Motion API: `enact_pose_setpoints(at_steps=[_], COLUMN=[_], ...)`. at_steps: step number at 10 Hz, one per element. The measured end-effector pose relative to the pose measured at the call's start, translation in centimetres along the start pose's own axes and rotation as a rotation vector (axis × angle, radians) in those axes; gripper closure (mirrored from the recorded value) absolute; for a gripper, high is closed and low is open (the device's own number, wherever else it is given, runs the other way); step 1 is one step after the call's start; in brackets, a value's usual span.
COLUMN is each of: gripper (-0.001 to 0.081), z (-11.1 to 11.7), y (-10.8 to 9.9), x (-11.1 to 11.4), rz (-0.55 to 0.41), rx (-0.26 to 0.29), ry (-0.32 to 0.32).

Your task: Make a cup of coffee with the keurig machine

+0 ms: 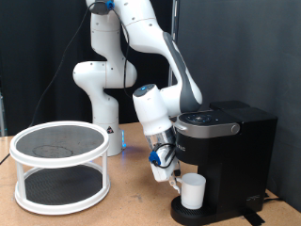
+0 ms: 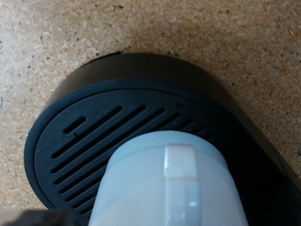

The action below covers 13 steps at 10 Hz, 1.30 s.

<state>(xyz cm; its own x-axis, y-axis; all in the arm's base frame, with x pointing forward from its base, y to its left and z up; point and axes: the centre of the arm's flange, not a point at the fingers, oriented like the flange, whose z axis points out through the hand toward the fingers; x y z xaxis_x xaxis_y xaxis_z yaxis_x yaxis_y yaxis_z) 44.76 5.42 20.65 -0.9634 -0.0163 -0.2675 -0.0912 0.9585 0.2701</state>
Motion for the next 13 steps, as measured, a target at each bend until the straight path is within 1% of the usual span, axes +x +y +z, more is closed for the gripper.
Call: enact_pose_setpoints(at_steps=[1, 3, 4, 5, 6, 9, 11, 12, 13], gripper=[0.0406, 0.0122, 0.0122, 0.0081, 0.0074, 0.0072, 0.0072, 0.0072, 0.0072], z=[-0.1, -1.3, -2.2, -3.2, -4.1, -7.2, -9.2, -9.1, -9.0], y=[0.0, -0.5, -0.9, -1.2, -1.4, -2.5, -3.1, -3.1, -2.8], x=[0.1, 0.5, 0.8, 1.1, 1.3, 2.0, 2.9, 2.9, 3.1], rz=[0.0, -0.025, -0.037, -0.048, -0.052, -0.093, -0.109, -0.109, -0.131], rx=[-0.005, -0.029, -0.039, -0.047, -0.064, -0.128, -0.138, -0.137, -0.163], ry=[0.005, 0.003, -0.006, -0.015, -0.01, 0.038, 0.047, 0.049, 0.064])
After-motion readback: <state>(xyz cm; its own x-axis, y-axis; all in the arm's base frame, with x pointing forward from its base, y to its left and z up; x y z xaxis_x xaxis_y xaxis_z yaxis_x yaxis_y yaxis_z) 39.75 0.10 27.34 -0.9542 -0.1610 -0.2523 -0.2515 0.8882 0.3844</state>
